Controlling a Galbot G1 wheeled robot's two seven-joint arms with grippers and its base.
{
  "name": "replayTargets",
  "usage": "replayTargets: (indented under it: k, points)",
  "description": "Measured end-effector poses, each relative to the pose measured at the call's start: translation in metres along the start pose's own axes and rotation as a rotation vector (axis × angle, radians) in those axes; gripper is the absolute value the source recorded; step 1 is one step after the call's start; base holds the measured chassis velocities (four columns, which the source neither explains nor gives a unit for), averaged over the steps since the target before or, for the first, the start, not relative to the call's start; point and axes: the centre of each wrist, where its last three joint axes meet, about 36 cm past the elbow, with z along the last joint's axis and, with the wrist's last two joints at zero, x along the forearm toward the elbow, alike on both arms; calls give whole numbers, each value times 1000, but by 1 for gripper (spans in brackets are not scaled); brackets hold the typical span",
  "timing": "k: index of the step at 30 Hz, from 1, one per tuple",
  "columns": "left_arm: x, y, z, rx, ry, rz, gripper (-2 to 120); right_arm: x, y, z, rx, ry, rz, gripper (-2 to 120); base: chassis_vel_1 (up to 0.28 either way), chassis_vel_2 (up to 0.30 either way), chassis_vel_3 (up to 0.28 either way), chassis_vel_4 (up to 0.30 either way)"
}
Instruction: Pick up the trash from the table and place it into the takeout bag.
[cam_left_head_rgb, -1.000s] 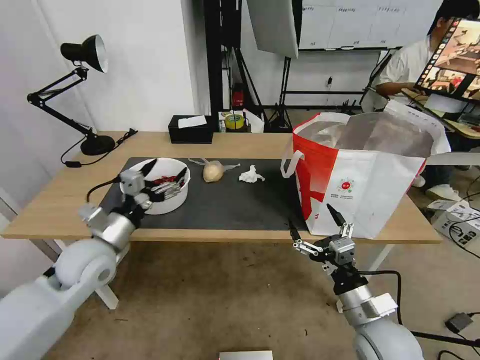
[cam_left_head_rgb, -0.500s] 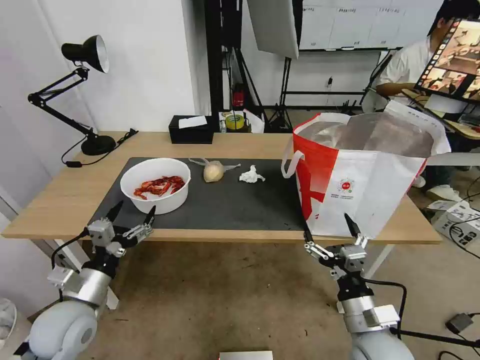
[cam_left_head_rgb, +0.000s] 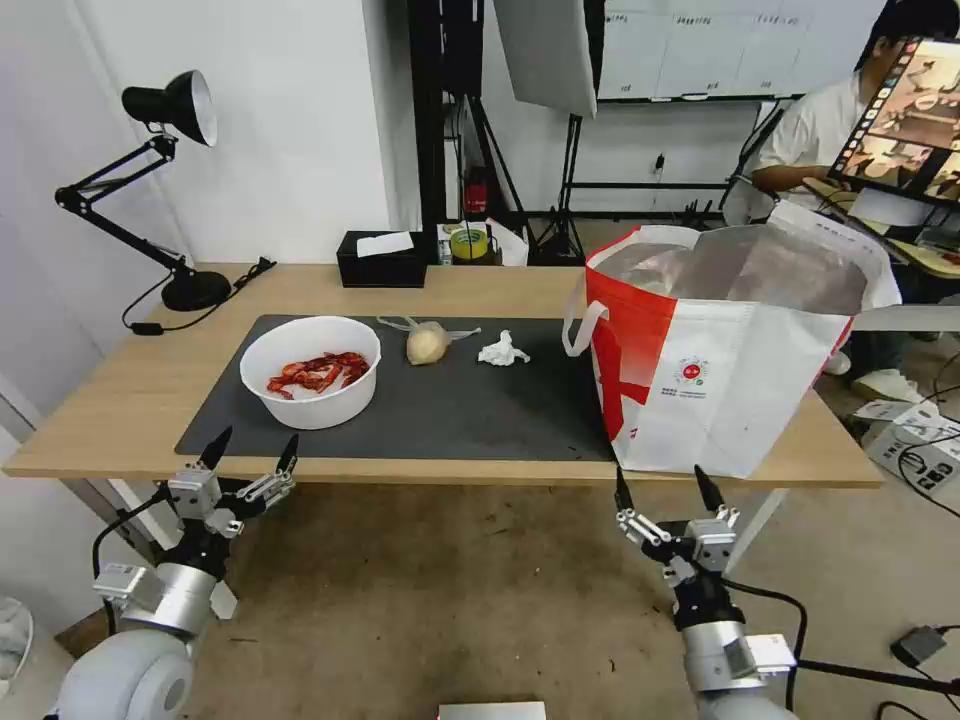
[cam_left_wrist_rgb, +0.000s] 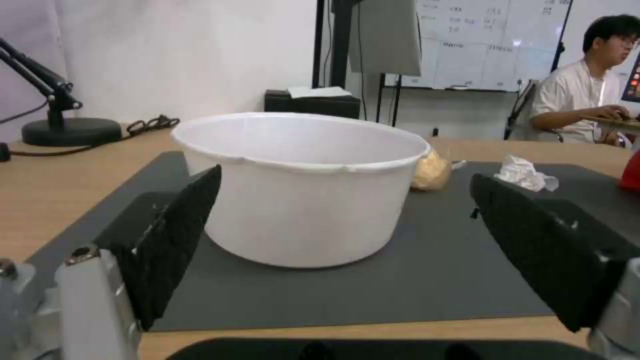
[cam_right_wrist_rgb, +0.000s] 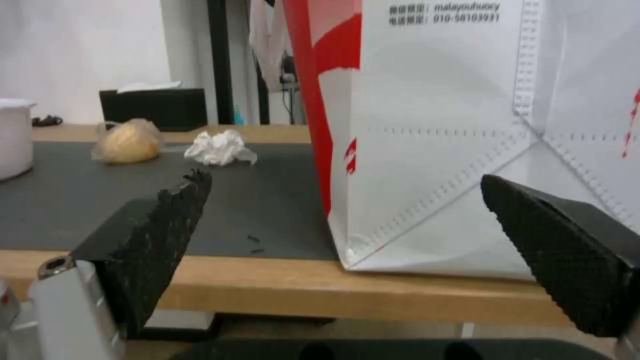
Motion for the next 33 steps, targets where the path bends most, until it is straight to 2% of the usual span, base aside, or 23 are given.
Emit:
replayTargets:
  k: [33]
  points:
    - [11,2,14,17,60,-16,100,-4,-1,-6,18,-6,-41,100,0,0,0,0]
